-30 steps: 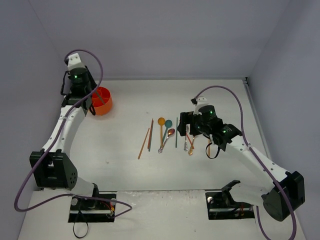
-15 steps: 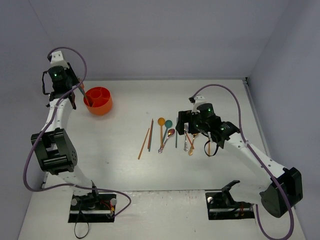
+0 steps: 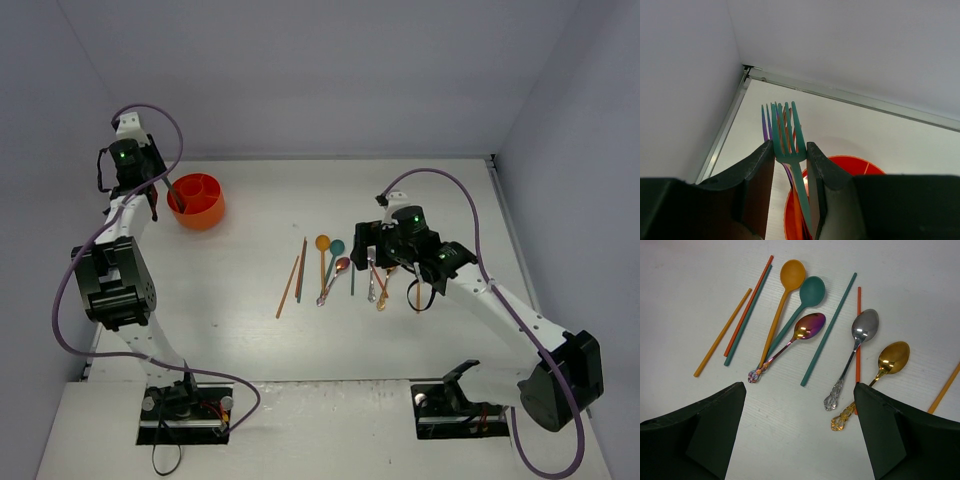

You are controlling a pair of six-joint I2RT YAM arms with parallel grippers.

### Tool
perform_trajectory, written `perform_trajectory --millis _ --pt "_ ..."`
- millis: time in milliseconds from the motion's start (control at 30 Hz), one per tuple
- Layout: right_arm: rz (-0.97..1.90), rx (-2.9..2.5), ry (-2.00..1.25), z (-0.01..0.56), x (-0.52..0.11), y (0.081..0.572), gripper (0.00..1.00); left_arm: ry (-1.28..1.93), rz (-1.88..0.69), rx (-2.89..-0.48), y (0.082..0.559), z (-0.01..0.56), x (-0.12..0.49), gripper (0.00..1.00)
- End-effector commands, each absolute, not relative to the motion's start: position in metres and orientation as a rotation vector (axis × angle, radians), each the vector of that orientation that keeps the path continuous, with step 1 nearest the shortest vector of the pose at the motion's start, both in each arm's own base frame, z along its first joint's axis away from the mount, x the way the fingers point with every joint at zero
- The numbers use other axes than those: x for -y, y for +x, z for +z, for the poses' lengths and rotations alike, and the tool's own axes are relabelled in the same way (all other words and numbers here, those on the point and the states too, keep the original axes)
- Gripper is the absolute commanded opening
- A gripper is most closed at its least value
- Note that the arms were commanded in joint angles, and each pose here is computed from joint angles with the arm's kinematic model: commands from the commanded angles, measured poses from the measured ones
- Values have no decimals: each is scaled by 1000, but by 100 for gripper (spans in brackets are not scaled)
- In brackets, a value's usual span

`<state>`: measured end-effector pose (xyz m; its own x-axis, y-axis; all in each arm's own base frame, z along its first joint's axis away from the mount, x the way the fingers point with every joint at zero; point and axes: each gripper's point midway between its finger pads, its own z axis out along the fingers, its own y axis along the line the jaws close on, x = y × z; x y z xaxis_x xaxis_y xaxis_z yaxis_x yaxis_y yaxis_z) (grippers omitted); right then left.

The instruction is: Sort the eating utensils into containers

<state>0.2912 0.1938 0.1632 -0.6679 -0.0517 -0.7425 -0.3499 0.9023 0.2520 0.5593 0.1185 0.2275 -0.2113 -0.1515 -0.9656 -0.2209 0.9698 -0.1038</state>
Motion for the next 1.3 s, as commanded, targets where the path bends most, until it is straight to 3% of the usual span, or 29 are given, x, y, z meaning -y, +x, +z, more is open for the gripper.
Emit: perform_trajectory --millis 0,867,1267 --pt "501 -2204 -292 185 -200 306 87 -219 76 -1659 565 271 -121 11" --pt "502 -2212 -277 182 -198 302 87 -200 59 -1780 556 232 -114 29" --pt "508 -2200 -271 186 -197 300 87 -206 108 -1762 544 255 -118 48"
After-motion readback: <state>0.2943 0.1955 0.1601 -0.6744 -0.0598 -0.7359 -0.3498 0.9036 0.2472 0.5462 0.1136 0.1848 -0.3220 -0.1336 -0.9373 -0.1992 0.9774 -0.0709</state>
